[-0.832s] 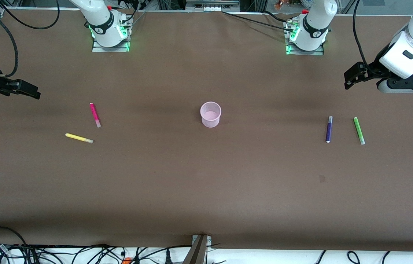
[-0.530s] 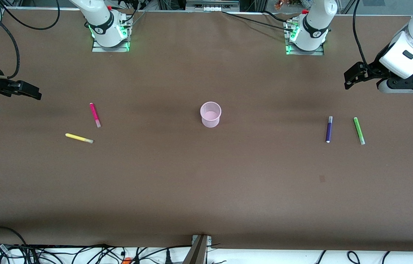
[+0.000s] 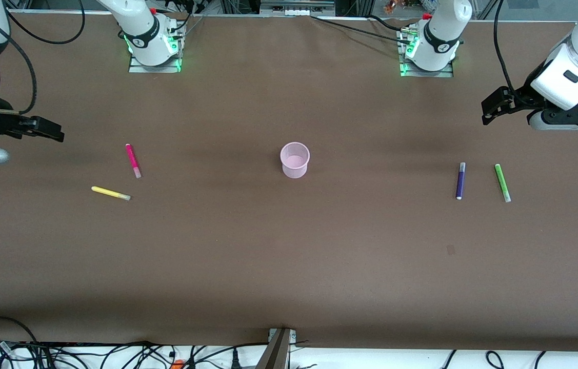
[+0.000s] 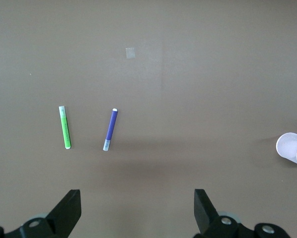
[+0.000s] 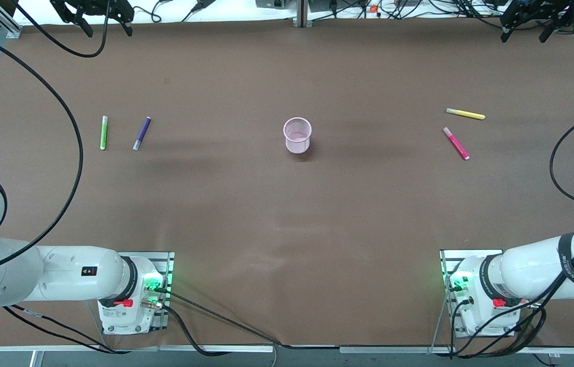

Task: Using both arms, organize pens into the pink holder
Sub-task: 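Reach the right gripper to the pink marker while the left gripper reaches purple, then grasp the pink marker with the right gripper while the left gripper grasps purple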

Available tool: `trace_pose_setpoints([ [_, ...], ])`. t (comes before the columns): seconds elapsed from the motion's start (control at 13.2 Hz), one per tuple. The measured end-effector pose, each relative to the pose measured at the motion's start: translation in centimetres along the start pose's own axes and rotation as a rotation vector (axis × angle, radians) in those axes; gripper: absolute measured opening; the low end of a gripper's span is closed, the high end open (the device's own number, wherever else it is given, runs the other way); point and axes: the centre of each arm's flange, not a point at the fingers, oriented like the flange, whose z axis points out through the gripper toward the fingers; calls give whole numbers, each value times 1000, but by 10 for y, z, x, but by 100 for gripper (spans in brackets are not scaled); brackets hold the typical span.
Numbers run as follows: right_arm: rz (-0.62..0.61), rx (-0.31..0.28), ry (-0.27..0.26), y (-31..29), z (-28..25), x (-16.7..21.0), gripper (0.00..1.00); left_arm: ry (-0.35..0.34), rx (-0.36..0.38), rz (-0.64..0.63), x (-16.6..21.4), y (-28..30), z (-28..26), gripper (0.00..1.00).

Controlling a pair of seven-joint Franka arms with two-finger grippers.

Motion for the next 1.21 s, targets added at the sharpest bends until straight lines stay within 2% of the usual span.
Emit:
trace_pose_setpoints([
  [0.23,-49,-12,-56,-26,34,11,100,-3,0,0,0,0,0,100],
  [0.45,-137,-19,-77,-54,95,15,100,-13,2,1,-1,0,1,100],
  [0.61,-236,-15,-84,-53,142,12,100,-94,14,12,-7,5,14,100],
  [0.76,-332,-8,-104,-47,186,3,100,-190,25,31,-4,14,43,100],
  [0.98,-421,6,-121,-20,248,-15,100,-306,32,33,22,14,113,100],
  [1.21,-440,17,-127,6,293,-36,100,-284,107,59,57,8,182,100],
])
